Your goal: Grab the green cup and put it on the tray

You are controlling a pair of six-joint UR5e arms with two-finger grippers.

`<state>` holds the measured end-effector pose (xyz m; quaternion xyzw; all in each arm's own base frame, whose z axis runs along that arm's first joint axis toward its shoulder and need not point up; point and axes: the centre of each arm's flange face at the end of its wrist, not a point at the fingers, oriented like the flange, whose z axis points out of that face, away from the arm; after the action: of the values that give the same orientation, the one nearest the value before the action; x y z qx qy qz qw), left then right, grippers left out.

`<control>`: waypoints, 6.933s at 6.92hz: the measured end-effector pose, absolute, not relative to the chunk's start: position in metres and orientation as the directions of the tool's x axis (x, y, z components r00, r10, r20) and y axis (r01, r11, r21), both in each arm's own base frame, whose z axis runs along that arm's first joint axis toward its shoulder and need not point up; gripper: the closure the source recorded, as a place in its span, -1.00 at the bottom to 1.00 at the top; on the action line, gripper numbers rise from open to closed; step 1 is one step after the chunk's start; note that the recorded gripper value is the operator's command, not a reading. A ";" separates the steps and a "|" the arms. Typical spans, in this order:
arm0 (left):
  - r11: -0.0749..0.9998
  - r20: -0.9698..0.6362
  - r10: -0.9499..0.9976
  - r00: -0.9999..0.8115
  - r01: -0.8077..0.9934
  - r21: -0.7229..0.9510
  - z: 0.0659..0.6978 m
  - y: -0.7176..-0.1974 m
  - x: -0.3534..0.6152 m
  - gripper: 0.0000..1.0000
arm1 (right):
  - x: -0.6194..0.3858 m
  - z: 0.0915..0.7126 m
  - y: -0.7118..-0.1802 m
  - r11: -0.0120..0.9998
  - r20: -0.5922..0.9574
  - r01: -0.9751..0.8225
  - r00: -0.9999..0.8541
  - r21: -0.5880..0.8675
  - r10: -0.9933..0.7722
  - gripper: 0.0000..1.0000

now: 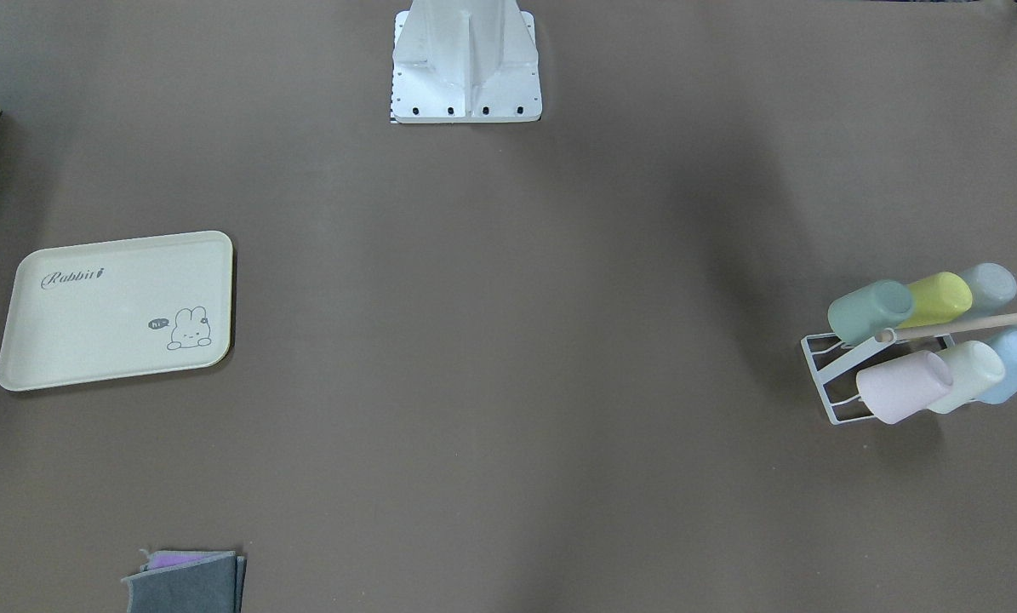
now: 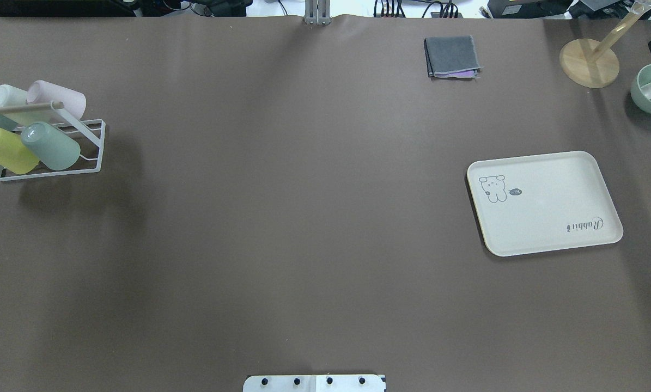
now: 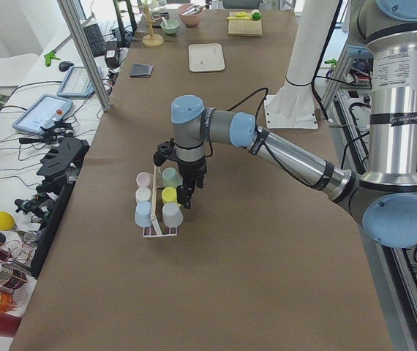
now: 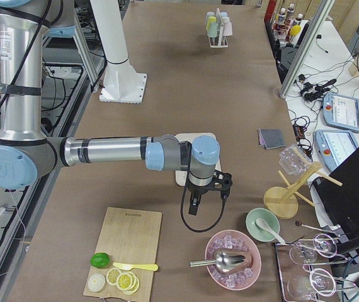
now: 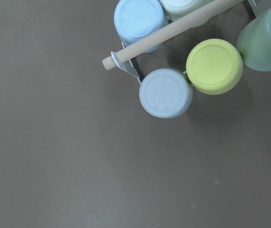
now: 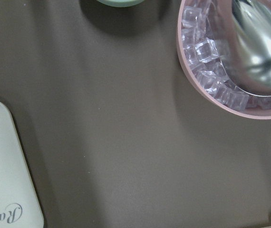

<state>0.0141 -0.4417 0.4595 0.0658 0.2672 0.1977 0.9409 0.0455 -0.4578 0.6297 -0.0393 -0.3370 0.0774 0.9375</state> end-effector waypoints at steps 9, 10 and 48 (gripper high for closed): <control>0.494 0.017 0.854 0.520 -0.820 0.289 0.378 -0.454 0.176 -0.97 | 0.045 0.619 -0.462 0.987 0.625 -0.124 0.764 -0.105 0.162 -1.00; 0.459 0.072 0.871 0.485 -0.858 0.232 0.373 -0.452 0.196 -0.97 | 0.037 0.617 -0.466 0.989 0.630 -0.107 0.763 -0.099 0.146 -1.00; -0.064 0.467 0.799 -0.378 -0.827 -0.559 0.463 -0.455 0.367 0.04 | -0.376 0.381 -0.520 0.998 0.880 0.022 0.473 -0.057 0.040 1.00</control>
<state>0.3672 -0.4547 0.4633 0.0173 -0.3966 0.7293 0.5573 -0.3764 -0.5200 0.3814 -0.0300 -0.5133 0.0054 0.8577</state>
